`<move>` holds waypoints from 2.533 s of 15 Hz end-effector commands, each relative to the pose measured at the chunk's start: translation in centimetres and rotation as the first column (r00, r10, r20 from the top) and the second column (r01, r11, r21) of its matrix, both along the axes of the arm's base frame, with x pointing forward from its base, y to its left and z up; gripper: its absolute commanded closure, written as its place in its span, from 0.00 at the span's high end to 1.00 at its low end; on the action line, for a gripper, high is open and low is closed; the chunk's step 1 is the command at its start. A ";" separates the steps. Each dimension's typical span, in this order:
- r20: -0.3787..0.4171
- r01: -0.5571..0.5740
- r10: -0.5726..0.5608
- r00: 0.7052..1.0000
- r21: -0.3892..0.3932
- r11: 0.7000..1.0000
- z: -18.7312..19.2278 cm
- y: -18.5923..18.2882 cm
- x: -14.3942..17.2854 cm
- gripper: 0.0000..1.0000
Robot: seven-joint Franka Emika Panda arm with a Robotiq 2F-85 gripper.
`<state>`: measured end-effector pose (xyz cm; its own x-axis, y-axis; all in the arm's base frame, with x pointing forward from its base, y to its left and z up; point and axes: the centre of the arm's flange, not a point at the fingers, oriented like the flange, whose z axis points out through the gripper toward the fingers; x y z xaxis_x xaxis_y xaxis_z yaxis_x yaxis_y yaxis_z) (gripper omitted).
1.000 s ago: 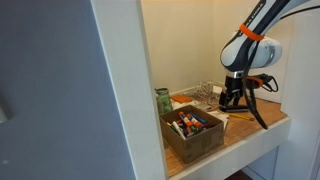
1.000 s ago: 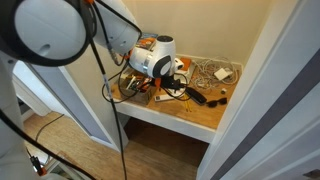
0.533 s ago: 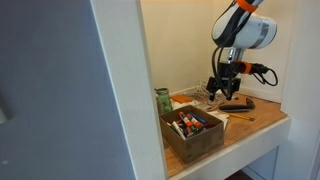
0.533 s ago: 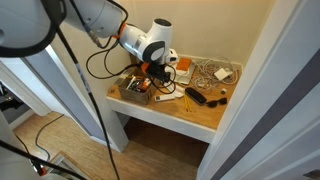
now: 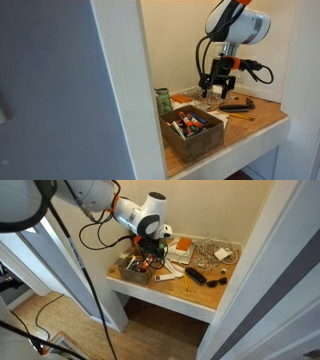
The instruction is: Remove two yellow pencils from the box and place them on the shelf.
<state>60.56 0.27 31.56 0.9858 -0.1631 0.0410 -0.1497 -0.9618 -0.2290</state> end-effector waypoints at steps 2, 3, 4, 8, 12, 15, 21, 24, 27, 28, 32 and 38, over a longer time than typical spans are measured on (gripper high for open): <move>-0.032 0.027 -0.024 0.999 0.083 0.996 -0.3 -0.5 1.2 1.00; -0.040 0.020 -0.016 0.999 0.110 0.994 -0.5 0.2 1.8 1.00; -0.049 0.019 -0.013 0.999 0.145 0.989 -0.6 0.8 2.2 1.00; -0.083 -0.037 0.063 0.995 0.288 0.957 -0.9 4.2 3.7 1.00; -0.141 -0.085 0.142 0.980 0.351 0.932 -2.2 6.5 4.4 1.00; -0.169 -0.100 0.174 0.970 0.373 0.922 -3.6 7.7 4.9 1.00; -0.184 -0.121 0.210 0.960 0.404 0.907 -5.3 10.1 5.9 1.00; -0.191 -0.130 0.222 0.956 0.403 0.906 -6.1 11.4 6.4 0.99; -0.190 -0.134 0.225 0.956 0.400 0.907 -6.8 12.7 6.9 0.75; -0.192 -0.136 0.229 0.954 0.401 0.906 -7.0 13.1 7.0 0.70; -0.217 -0.135 0.234 0.948 0.393 0.910 -8.0 14.5 7.4 0.65; -0.261 -0.111 0.223 0.939 0.386 0.916 -9.7 15.6 7.7 0.48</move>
